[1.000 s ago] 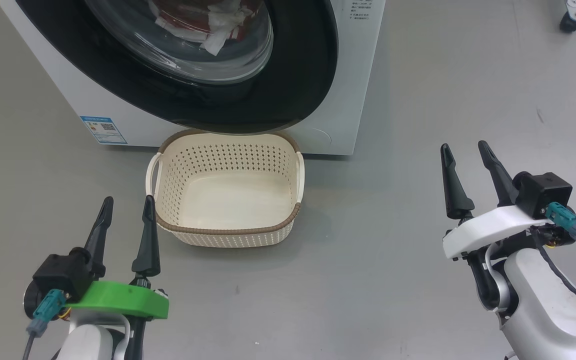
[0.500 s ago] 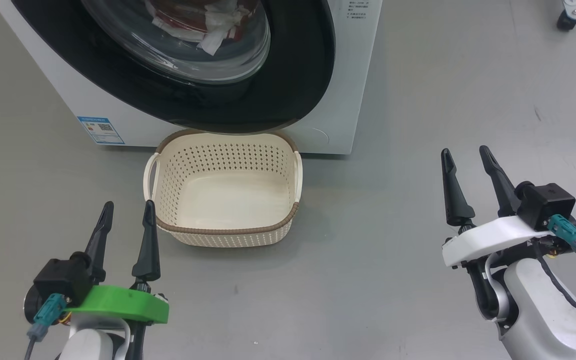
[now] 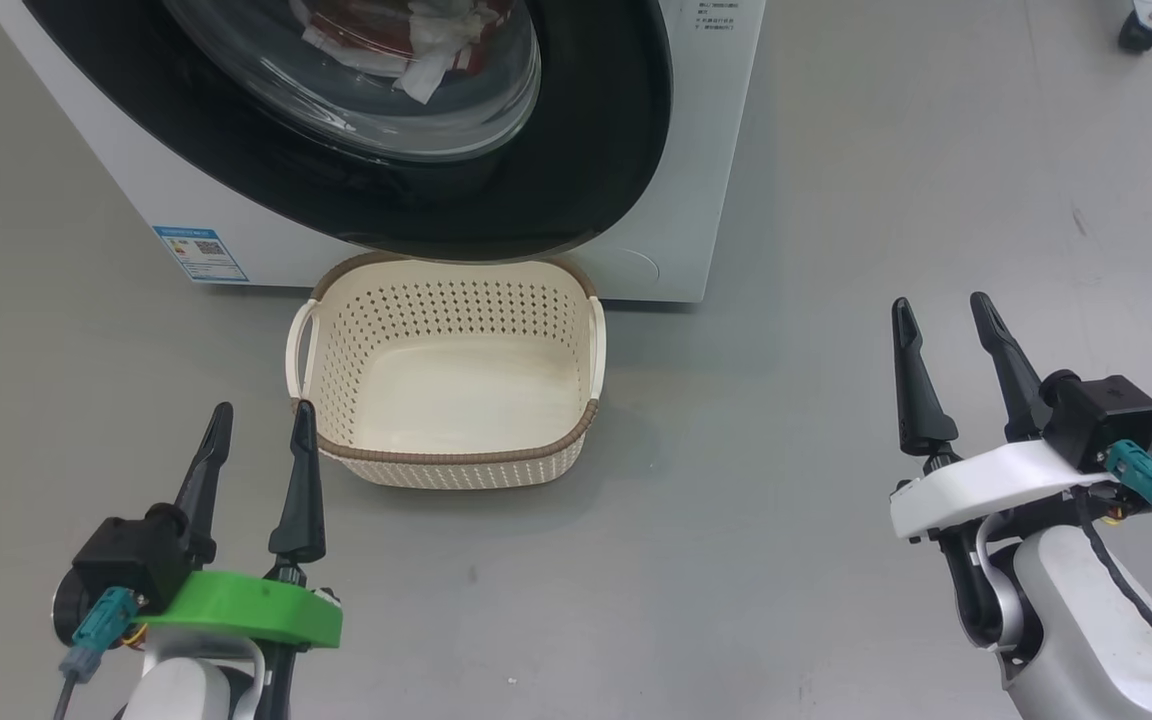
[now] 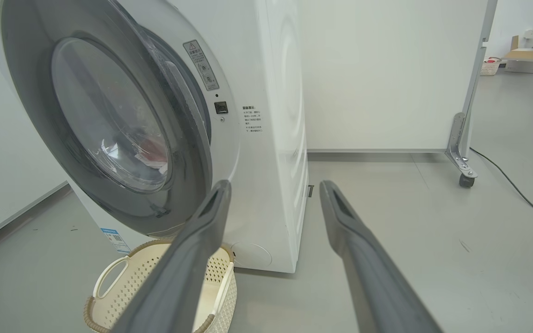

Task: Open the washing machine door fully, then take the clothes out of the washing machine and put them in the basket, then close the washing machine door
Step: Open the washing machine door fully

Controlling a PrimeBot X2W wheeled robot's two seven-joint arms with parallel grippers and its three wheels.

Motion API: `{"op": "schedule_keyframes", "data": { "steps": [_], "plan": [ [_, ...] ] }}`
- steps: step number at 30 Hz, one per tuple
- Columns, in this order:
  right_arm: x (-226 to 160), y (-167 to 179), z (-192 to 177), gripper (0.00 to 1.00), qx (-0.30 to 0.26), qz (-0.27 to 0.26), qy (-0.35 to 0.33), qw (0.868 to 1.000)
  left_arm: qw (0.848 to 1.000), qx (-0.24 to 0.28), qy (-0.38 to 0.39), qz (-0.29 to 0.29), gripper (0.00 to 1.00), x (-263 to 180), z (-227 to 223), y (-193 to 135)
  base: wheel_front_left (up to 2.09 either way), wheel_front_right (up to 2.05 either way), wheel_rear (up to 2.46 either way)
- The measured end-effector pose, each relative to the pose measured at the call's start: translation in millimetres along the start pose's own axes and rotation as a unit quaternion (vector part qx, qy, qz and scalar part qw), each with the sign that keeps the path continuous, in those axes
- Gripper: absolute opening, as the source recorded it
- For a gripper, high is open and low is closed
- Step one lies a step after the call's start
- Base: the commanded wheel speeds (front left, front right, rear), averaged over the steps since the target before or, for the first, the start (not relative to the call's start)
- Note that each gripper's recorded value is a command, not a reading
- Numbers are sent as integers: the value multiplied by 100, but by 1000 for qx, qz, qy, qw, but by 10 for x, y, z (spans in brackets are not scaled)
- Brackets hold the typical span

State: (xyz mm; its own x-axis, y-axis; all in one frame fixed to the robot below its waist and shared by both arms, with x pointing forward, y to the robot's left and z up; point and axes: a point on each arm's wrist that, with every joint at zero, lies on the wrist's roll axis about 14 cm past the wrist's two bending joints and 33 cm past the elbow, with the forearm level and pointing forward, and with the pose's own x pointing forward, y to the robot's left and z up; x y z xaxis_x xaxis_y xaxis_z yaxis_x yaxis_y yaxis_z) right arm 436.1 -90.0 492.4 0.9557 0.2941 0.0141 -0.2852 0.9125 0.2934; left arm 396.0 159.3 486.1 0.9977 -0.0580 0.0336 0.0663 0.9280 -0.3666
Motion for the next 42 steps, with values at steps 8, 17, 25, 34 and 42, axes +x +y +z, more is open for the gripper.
{"op": "schedule_keyframes", "data": {
  "steps": [8,17,25,34,42],
  "plan": [
    [-20,4,-39,0,2,2,4,1000,1000,-1,4,-3,100,6,-33,-18,0,0,0],
    [88,-154,8,0,59,-22,-9,998,1000,-2,21,-4,100,29,-156,-20,0,0,0],
    [371,-253,132,0,227,-45,-23,973,999,-2,36,0,100,38,-256,17,0,0,0],
    [819,-245,369,0,352,-25,-23,935,999,0,41,-5,100,122,-304,3,0,0,0],
    [1244,-219,510,0,382,-1,-1,924,999,-2,53,-3,100,185,-400,38,0,0,0]
  ]
}}
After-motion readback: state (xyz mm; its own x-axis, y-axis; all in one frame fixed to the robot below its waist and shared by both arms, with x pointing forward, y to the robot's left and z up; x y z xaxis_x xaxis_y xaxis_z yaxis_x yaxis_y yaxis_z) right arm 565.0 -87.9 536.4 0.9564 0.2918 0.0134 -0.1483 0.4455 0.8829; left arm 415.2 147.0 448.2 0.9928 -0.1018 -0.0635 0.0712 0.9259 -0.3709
